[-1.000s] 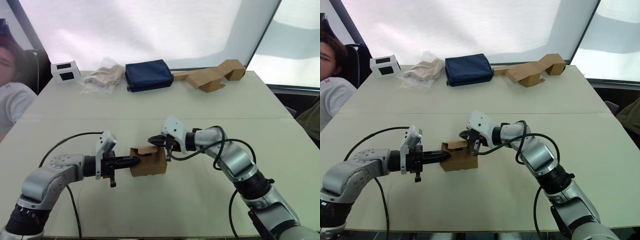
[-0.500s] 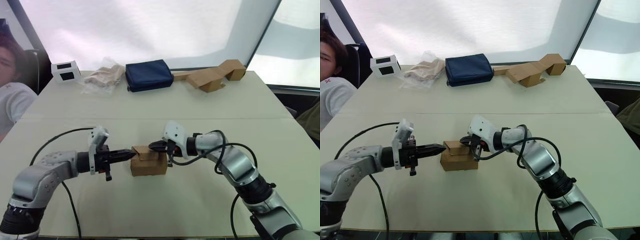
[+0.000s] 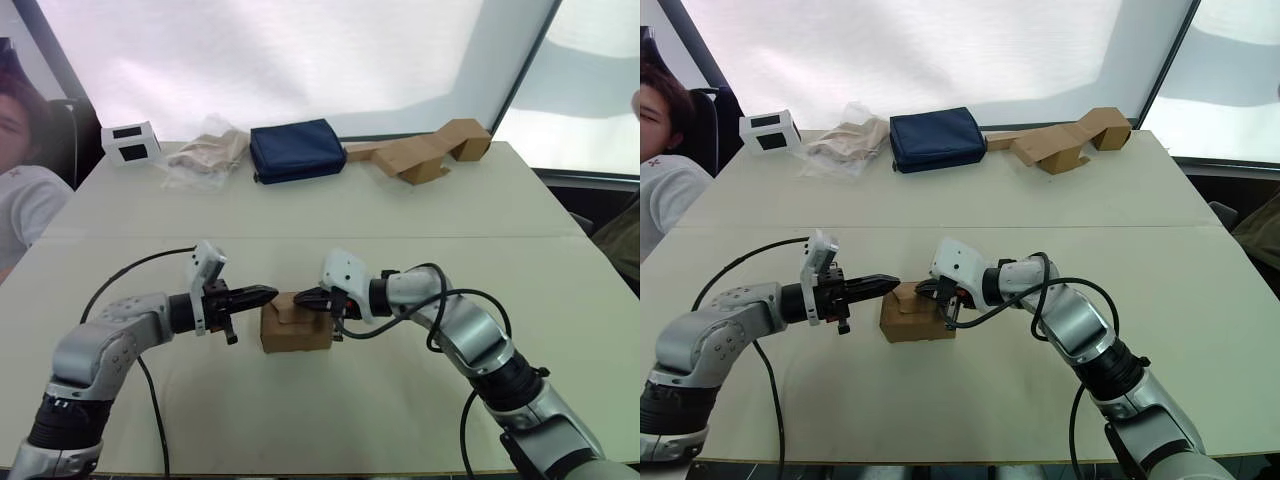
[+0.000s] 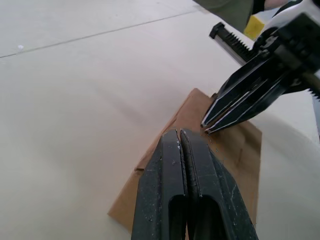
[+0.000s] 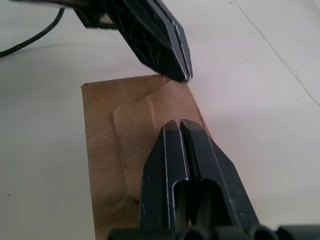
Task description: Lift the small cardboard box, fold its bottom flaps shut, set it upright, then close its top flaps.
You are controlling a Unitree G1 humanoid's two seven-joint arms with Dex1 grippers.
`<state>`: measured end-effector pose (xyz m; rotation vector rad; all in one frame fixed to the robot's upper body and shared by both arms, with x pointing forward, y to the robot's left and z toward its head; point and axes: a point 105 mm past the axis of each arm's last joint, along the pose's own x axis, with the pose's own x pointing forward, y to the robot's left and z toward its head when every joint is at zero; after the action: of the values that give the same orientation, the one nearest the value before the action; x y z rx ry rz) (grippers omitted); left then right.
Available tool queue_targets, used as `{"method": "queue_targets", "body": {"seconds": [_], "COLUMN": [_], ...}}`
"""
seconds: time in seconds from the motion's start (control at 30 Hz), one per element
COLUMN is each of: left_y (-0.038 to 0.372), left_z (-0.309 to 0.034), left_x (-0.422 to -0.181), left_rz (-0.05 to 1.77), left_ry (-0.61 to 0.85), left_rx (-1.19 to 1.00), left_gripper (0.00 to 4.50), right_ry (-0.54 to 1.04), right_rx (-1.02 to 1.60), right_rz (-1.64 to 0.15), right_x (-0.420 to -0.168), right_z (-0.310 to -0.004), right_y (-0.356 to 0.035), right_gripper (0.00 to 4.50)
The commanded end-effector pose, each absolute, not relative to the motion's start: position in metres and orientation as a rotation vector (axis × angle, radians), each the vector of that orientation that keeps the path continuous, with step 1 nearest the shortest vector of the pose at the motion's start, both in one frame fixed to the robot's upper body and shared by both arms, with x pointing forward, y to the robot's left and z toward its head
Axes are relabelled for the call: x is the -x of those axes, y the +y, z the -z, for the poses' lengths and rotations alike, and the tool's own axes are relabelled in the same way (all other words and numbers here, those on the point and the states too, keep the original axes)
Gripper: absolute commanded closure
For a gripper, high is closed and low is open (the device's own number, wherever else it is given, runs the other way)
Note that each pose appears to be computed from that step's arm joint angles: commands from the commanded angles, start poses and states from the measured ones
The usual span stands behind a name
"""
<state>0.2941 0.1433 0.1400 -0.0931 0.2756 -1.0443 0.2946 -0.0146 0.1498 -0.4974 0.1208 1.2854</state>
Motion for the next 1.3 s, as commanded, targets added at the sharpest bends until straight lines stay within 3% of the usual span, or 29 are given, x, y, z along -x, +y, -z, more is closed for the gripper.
{"method": "queue_targets", "body": {"seconds": [0.03,0.37,1.3], "left_y": [0.141,0.134,0.132], "left_z": [-0.143,-0.150,-0.141], "left_x": [-0.297,-0.304,-0.300], "left_rz": [1.051,1.039,1.052], "left_ry": [0.239,0.196,0.209], "left_rx": [0.056,0.094,0.127], "left_gripper": [4.47,4.47,4.47], "right_ry": [0.051,0.057,0.057], "right_rx": [0.495,0.481,0.635], "right_rz": [-1.303,-1.368,-1.275], "right_x": [-0.286,-0.266,-0.286], "right_z": [-0.165,-0.166,-0.143], "right_y": [-0.011,-0.015,-0.015], "right_gripper": [4.50,4.50,4.50]}}
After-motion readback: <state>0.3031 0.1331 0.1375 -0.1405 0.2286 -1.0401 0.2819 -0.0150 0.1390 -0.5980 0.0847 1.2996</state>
